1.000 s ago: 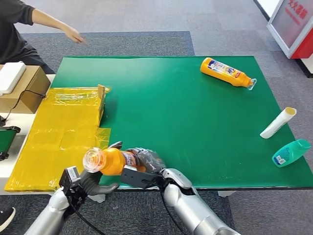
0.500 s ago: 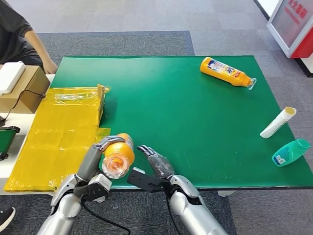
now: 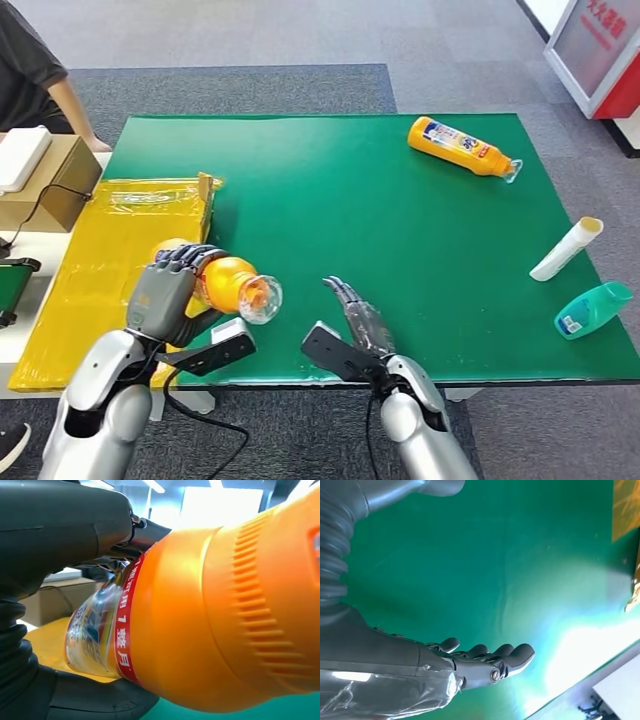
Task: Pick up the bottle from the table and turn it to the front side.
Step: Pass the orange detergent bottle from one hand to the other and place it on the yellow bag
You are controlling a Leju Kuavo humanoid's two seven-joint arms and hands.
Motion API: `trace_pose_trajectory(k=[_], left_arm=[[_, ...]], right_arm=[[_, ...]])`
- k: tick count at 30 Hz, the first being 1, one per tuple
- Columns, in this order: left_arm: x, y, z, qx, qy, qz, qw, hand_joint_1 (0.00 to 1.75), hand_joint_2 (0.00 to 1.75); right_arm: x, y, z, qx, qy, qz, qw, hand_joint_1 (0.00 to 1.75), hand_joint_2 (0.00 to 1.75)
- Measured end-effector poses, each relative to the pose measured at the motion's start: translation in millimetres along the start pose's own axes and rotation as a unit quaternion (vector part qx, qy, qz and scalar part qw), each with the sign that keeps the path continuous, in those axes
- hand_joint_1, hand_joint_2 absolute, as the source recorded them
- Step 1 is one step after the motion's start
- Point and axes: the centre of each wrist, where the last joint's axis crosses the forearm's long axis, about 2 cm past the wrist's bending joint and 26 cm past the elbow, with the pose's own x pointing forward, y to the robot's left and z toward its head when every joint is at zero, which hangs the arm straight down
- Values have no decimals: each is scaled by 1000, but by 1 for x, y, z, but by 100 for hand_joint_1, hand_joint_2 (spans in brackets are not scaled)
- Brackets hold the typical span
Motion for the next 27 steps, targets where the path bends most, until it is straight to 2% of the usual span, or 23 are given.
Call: trace_pose_trajectory(k=[7,12,17,18,21,22,27], left_arm=[[-48,-25,-7,-119,109,-60,985,175,175],[-78,-29,-21,-134,165,-101,972,175,175],[-101,-32,-33,-140,190,-132,963,175,175],[-104,-32,-34,-142,193,-136,961,156,175],[-112,-35,-38,-150,201,-143,958,25,175],[-114,-36,-39,-154,203,-143,956,0,175],[-124,-46,-35,-183,209,-120,953,0,175]], right_arm=[[-12,-4,11,-5,9,-12,1000,0,175],[-16,-1,13,4,10,-17,1000,0,175],[-20,5,13,15,13,-25,999,0,175],[-20,6,13,18,14,-26,999,0,175],[-22,10,13,26,16,-31,999,0,175],[-22,12,13,29,16,-34,999,0,175],[-23,16,13,36,14,-43,998,0,175]])
